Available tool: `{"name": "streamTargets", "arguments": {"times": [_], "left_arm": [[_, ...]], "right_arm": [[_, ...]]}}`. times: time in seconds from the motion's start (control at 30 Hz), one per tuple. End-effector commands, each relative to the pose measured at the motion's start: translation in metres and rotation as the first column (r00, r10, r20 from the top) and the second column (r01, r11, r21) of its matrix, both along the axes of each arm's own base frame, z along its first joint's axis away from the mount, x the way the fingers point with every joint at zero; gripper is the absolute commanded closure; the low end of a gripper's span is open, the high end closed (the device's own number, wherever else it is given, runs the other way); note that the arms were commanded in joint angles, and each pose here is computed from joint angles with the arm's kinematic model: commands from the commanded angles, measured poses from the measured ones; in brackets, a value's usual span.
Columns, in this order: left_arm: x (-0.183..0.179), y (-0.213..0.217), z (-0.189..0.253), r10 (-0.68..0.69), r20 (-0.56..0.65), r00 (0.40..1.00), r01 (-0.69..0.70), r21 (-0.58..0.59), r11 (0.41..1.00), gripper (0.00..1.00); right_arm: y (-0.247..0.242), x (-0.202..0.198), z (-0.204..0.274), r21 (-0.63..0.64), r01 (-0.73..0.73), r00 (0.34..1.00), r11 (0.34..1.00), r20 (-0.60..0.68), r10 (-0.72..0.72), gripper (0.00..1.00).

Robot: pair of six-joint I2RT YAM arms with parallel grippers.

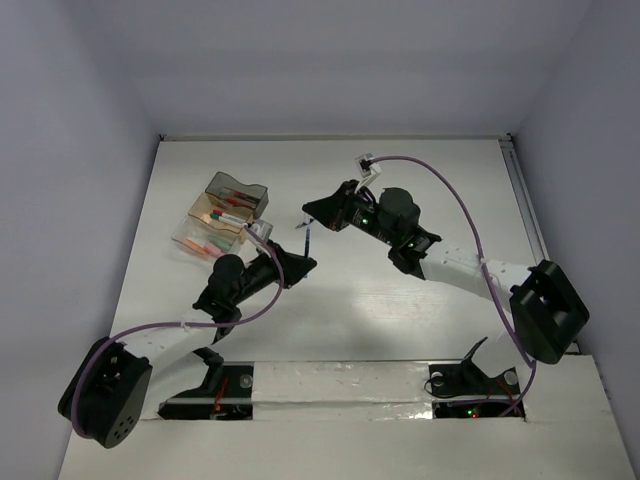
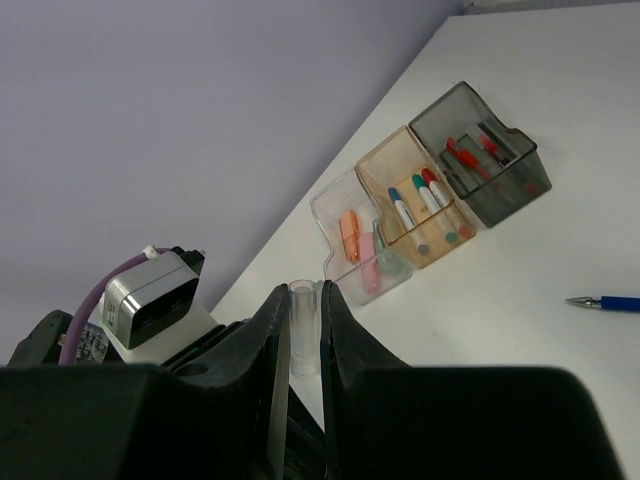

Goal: Sort the stationery into containers
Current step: Close the pen cap on the pen.

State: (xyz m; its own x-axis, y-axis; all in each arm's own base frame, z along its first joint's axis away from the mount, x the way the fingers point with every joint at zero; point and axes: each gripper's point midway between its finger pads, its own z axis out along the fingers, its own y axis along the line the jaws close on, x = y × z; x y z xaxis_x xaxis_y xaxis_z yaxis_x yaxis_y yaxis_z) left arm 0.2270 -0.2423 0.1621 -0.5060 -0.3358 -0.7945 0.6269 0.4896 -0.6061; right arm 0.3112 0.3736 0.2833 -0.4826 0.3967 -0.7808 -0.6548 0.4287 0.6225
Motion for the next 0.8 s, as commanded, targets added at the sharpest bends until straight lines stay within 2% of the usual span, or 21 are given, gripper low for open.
{"name": "streamTargets", "arguments": {"times": [0.0, 0.77], "left_arm": [[0.0043, -0.0032, 0.0369, 0.0, 0.118, 0.993, 0.005, -0.049, 0.999, 1.0], [0.0007, -0.0061, 0.0397, -0.017, 0.125, 0.992, 0.024, -0.051, 0.998, 1.0]], "right_arm": [[0.0026, -0.001, 0.0224, 0.057, -0.001, 0.998, 0.998, 0.057, -0.002, 1.0], [0.0061, 0.0068, 0.0196, 0.047, 0.016, 0.999, 0.999, 0.043, -0.018, 1.0]]}}
